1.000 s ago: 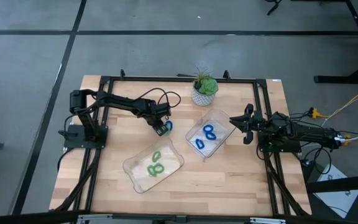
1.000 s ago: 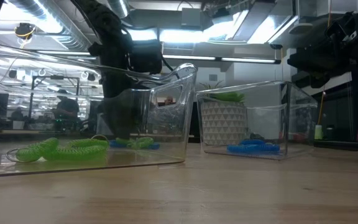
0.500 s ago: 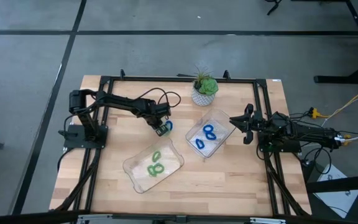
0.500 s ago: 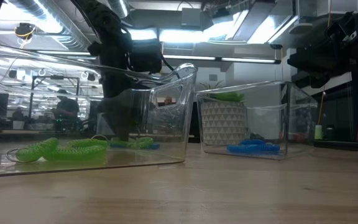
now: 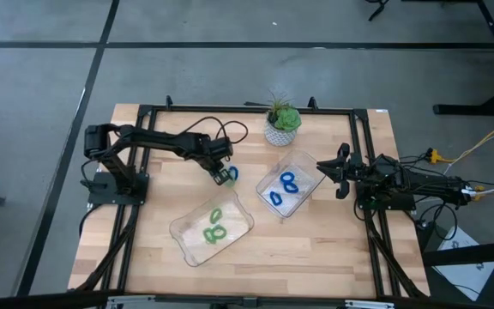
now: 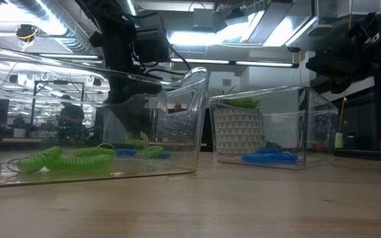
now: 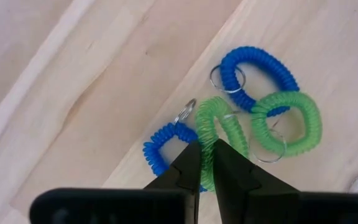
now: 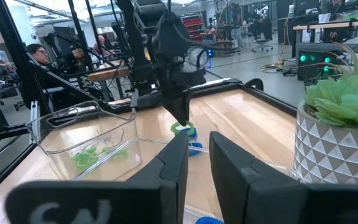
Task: Sort spring keychains
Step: Put the green spring keychain into the bottom transparent bin
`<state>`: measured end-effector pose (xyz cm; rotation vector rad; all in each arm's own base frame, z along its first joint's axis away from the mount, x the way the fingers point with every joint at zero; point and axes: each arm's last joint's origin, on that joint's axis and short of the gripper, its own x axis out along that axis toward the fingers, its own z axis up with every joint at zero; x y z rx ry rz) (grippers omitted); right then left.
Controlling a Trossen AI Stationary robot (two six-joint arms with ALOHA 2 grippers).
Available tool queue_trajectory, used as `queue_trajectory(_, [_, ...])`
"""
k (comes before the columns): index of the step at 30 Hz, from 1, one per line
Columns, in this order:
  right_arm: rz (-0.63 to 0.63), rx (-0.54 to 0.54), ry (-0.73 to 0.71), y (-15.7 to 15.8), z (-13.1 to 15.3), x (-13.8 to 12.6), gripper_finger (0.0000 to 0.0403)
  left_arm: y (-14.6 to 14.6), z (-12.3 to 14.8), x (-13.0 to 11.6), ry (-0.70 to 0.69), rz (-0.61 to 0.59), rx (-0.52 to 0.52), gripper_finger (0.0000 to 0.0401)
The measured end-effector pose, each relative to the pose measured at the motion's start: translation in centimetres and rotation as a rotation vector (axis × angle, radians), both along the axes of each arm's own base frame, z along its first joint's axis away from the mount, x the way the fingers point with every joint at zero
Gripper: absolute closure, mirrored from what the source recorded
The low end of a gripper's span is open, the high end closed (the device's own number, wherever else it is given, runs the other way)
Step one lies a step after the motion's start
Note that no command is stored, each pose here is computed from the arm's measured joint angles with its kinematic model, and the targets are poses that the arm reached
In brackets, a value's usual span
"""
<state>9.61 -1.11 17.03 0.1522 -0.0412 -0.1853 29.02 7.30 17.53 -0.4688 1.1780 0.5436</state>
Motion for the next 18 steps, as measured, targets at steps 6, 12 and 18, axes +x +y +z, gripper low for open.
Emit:
queue_trajectory(6, [0.000, 0.000, 0.000, 0.0, 0.0, 0.0, 0.0336, -0.1, 1.3, -0.3, -0.042, -0.021, 0.025, 0.0379])
queue_trajectory(12, [0.000, 0.000, 0.000, 0.0, 0.0, 0.0, 0.0336, -0.1, 3.6, -1.1, -0.110, -0.010, 0.095, 0.0379])
queue_trajectory(18, [0.000, 0.000, 0.000, 0.0, 0.0, 0.0, 0.0336, -0.2, 6.6, -2.4, -0.220, 0.022, 0.186, 0.0379])
